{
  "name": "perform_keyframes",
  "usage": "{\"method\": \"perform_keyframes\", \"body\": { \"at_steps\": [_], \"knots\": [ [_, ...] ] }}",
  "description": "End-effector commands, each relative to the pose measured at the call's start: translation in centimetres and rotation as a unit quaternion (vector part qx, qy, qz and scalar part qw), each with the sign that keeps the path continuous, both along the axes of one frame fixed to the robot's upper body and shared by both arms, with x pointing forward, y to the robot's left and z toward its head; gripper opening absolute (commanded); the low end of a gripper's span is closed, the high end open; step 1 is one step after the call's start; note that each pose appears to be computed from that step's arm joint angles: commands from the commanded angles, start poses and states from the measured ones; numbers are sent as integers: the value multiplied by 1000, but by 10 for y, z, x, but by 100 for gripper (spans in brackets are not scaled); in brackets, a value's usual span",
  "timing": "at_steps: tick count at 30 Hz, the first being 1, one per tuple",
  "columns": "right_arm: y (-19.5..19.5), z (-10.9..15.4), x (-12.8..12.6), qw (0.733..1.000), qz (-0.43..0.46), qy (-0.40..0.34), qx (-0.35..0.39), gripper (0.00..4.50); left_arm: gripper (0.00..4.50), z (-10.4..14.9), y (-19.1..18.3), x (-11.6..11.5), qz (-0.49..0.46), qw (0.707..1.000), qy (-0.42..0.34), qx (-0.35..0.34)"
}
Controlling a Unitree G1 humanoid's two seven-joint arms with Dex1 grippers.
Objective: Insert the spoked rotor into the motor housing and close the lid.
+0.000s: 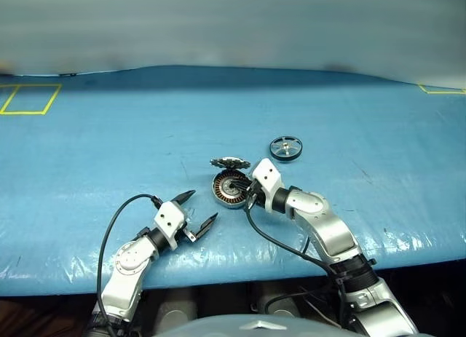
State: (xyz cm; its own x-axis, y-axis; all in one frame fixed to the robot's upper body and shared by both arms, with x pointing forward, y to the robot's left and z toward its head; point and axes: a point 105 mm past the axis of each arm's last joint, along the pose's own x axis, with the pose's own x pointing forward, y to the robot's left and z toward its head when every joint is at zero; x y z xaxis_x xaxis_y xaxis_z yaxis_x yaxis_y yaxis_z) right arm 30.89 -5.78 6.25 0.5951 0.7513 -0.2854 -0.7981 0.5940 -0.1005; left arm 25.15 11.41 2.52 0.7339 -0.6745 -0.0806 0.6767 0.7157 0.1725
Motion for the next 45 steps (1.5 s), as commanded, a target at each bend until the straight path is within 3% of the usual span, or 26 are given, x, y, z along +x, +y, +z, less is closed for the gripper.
{"method": "perform_keyframes", "body": {
  "at_steps": [1,14,19,22,28,32,39,42,45],
  "knots": [
    [-1,-3,4,1000,-7,-7,-19,3,450,3,-3,-1,-5,1000,-13,-5],
    [4,-10,-9,991,40,-65,-112,3,450,0,-2,-2,-2,1000,-9,-5],
    [13,-2,-14,998,40,-24,-31,3,450,-1,-2,-2,-1,1000,-9,-5],
    [10,-2,-12,999,32,-17,-25,60,450,-2,-2,-2,-1,1000,-9,-4],
    [7,-6,-9,997,25,-37,-56,251,450,-2,-2,-2,0,1000,-11,-3],
    [10,-4,-10,998,29,-33,-41,251,450,-2,-2,-1,0,1000,-12,-2],
    [15,19,-9,998,24,0,61,251,450,-3,-1,-1,2,1000,-11,0],
    [15,22,-9,997,19,6,78,195,450,-4,-1,-2,2,1000,-9,1],
    [14,24,-8,996,16,7,84,99,450,-5,-1,-2,2,1000,-7,0]
  ]
}}
